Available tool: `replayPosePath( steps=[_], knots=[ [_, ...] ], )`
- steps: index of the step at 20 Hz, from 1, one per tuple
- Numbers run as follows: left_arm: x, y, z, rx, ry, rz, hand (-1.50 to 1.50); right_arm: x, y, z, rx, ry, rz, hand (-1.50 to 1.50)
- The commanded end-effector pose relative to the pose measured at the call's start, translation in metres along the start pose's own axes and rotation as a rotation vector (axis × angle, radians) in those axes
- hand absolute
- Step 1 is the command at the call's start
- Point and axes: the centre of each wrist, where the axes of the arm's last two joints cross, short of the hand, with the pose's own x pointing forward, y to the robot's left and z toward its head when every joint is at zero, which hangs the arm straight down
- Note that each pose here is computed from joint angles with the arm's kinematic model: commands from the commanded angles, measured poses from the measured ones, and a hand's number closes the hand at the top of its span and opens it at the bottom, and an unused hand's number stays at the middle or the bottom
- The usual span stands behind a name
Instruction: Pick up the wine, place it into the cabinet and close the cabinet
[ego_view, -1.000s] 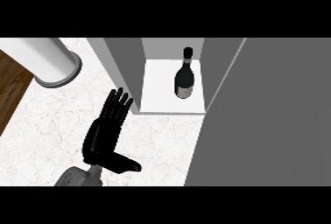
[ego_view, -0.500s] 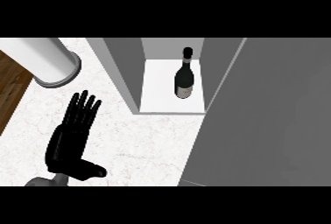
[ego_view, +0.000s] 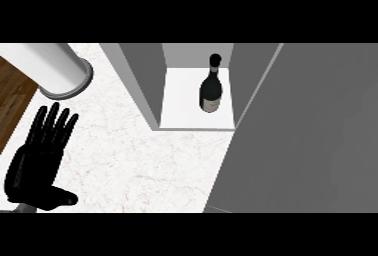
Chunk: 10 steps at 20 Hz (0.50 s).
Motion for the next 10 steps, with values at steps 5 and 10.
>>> replayPosePath(
  steps=[5,10],
  knots=[
    [0.026,0.029,0.003,-0.022,0.007,-0.001,-1.50,0.052,0.009,-0.001,0.048,-0.152,-0.161,1.50],
    [0.021,0.026,-0.007,-0.036,-0.005,-0.005,-1.50,0.041,0.014,-0.011,0.068,-0.172,-0.184,1.50]
  ],
)
